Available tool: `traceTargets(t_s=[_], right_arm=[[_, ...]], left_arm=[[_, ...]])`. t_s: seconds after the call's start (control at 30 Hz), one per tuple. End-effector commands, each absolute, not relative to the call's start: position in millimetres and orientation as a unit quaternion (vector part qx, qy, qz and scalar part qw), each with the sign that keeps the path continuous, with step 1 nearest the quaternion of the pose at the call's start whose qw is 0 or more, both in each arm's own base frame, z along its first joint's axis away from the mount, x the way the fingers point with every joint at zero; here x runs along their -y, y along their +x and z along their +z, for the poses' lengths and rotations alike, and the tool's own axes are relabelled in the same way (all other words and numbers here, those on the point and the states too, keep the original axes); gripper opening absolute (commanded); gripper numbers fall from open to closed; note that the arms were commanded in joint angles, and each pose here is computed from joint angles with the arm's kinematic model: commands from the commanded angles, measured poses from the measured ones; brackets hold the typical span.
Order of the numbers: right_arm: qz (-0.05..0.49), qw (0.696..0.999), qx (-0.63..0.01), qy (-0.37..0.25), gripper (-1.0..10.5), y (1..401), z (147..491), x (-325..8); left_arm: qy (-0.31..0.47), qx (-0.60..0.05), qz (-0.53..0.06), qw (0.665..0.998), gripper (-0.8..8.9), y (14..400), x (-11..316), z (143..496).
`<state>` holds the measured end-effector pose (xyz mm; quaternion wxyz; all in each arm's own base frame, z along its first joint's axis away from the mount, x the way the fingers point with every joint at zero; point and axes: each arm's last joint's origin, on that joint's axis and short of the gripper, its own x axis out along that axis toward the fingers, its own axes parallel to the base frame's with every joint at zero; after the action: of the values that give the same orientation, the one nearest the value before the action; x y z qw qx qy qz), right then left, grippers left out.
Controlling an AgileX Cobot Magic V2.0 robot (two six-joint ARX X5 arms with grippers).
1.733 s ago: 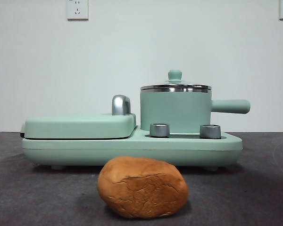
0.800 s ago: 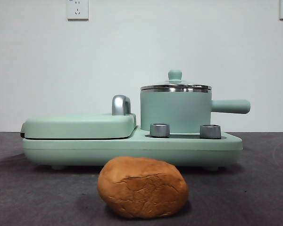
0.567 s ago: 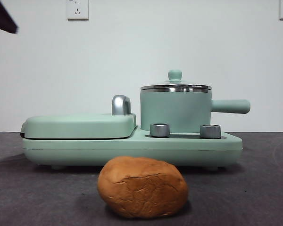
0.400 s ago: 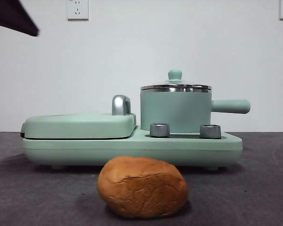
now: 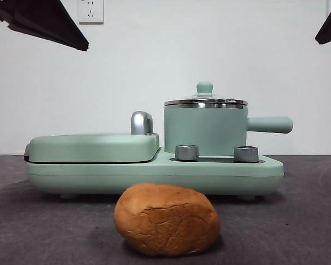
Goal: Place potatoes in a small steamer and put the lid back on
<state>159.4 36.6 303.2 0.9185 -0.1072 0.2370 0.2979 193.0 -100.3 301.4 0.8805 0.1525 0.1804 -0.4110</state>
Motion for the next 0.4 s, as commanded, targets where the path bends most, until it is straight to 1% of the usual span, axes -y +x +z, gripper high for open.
traceTargets(t_s=[0.03,0.07,0.13,0.3,0.4], right_arm=[[0.289,0.919,-0.227,-0.14,1.9,160.0,308.1,-37.6],[0.284,0.92,-0.229,-0.142,2.3,159.9,307.8,-37.9],[0.279,0.92,-0.232,-0.146,2.6,159.6,307.5,-38.2],[0.279,0.921,-0.232,-0.145,2.7,159.6,307.5,-38.4],[0.277,0.921,-0.234,-0.14,2.7,159.6,307.5,-38.4]], left_arm=[[0.179,-0.154,-0.42,0.876,2.25,195.0,103.6,308.3],[0.18,-0.154,-0.421,0.876,2.66,194.8,104.0,308.2],[0.18,-0.154,-0.423,0.875,2.81,194.3,104.8,308.2],[0.181,-0.15,-0.427,0.873,2.79,193.4,107.2,308.6],[0.182,-0.134,-0.426,0.876,2.77,194.6,109.9,310.9]])
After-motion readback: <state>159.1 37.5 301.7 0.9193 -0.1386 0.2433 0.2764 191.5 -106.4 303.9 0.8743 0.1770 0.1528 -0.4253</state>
